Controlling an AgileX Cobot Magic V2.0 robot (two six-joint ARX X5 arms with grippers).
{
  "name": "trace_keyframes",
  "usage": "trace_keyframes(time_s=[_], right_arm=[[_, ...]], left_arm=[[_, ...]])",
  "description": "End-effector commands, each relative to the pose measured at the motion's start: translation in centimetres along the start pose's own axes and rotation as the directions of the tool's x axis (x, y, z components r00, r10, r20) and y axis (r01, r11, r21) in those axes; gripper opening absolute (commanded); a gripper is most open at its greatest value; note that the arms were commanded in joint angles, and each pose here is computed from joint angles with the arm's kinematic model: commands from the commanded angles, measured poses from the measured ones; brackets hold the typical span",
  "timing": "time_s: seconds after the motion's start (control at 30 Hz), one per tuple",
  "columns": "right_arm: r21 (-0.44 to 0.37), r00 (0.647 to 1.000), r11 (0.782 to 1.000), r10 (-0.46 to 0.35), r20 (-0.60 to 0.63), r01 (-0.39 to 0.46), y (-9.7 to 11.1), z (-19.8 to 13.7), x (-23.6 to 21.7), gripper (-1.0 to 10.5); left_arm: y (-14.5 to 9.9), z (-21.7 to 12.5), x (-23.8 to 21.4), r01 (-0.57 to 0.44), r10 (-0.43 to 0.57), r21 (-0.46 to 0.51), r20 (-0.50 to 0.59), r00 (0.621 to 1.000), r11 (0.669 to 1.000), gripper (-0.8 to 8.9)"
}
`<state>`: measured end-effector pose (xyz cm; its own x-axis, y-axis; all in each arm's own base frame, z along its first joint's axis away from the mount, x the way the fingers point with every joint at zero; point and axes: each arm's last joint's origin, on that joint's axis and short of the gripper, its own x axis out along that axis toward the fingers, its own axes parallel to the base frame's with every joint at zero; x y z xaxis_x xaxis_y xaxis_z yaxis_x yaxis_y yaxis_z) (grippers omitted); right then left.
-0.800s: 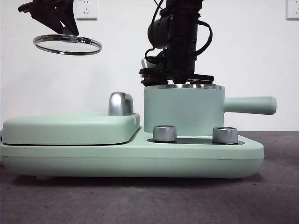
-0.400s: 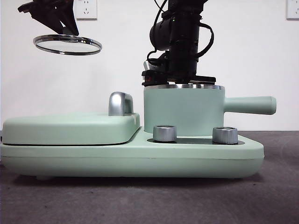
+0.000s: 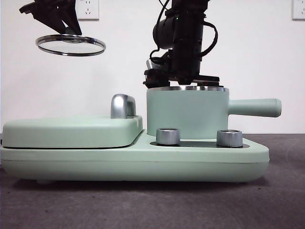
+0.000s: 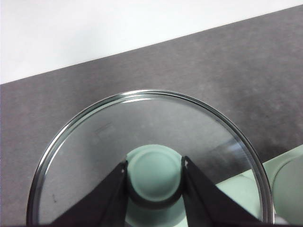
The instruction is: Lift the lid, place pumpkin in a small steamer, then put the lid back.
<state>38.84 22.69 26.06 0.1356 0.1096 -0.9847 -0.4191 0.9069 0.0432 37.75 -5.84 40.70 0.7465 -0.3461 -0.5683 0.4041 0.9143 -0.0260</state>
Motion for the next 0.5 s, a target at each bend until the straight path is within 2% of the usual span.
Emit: trace_keyframes(time_s=[0.03,0.27,0.37,0.5], right_arm=[[-0.013,1.0,1.0,0.002,0.0,-0.002,0.3,-0.3,-2.1,5.0],[0.006,0.991,1.0,0.02,0.133,-0.021,0.3,-1.9,-8.0,5.0],[0.001,0.976,0.998,0.057,0.21,-0.058,0.3,-3.4,-11.5,5.0],[-0.016,0.945,0.998,0.061,0.321,-0.059,0.4,-6.2,-16.3,5.0]], left_arm=[[0.0,1.0,-0.3,0.004,-0.005,0.009,0.051,0.999,1.0,0.15],[0.0,0.9,-0.3,0.006,-0.006,0.008,0.045,0.999,1.0,0.15],[0.0,0.9,-0.3,0.006,-0.006,0.007,0.042,0.999,1.0,0.15],[-0.2,0.9,-0.3,0.009,-0.009,0.007,0.036,0.999,1.0,0.15]])
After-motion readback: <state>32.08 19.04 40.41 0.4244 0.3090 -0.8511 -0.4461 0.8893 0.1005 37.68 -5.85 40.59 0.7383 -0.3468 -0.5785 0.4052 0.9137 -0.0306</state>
